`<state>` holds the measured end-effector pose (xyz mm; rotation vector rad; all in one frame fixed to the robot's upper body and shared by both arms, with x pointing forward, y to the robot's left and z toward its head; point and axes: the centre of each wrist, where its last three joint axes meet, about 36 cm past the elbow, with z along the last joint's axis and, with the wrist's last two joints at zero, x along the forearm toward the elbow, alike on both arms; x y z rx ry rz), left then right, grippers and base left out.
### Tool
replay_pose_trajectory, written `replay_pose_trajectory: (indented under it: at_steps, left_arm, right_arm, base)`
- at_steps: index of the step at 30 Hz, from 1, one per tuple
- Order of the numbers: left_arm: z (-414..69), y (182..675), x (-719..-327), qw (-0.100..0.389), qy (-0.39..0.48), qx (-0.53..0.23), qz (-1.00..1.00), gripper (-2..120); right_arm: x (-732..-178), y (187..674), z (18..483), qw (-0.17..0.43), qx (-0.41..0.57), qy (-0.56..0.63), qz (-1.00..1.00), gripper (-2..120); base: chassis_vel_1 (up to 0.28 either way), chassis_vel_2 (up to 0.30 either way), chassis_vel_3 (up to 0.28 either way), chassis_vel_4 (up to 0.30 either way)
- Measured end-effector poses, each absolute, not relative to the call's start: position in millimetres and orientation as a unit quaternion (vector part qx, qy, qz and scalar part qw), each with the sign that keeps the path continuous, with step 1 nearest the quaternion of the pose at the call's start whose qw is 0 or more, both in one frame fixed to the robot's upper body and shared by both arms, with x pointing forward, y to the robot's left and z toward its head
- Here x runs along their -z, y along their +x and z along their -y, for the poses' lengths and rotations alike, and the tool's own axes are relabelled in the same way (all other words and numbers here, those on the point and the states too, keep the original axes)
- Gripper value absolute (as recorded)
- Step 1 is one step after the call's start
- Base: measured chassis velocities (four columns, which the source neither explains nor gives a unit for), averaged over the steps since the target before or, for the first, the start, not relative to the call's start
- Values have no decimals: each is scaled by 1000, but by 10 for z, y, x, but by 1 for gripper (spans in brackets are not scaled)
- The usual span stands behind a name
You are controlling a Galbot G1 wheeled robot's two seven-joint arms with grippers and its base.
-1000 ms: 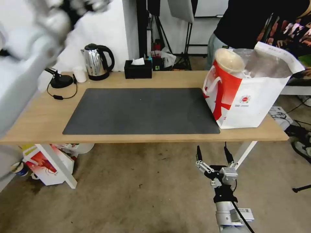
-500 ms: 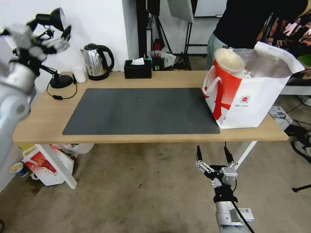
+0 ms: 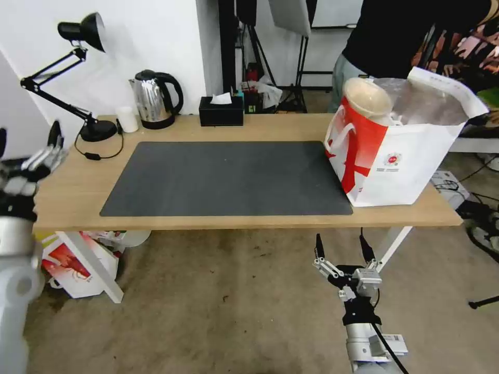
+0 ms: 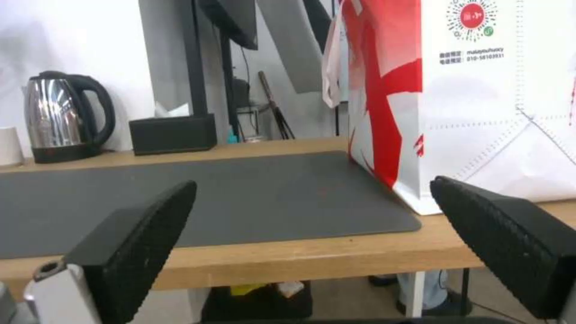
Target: Pick up the trash from the table and place it into the takeout bag.
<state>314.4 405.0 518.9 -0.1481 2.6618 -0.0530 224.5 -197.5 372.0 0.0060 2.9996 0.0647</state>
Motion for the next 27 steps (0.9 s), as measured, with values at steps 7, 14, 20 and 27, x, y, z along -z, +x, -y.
replay_pose_trajectory:
  at_steps: [7, 14, 20, 27]
  left_arm:
    - [-3771, 2899, -4804, 213, -67, 17, -975, 100]
    - [-3503, 2746, -4605, 192, -47, 30, -980, 100]
    - [-3205, 2615, -4439, 161, -23, 48, -985, 100]
    - [-3185, 2483, -4382, 134, -16, 50, -990, 100]
  right_arm:
    - [-3721, 2245, 1975, 71, -21, 2, -997, 100]
    - [-3721, 2245, 1975, 71, -22, 2, -997, 100]
    - [-3721, 2245, 1975, 71, -21, 2, -997, 100]
    - [-3721, 2245, 1975, 71, -22, 2, -997, 100]
  base:
    - [0, 0, 0, 0]
    - [0, 0, 0, 0]
    - [0, 0, 0, 0]
    - [0, 0, 0, 0]
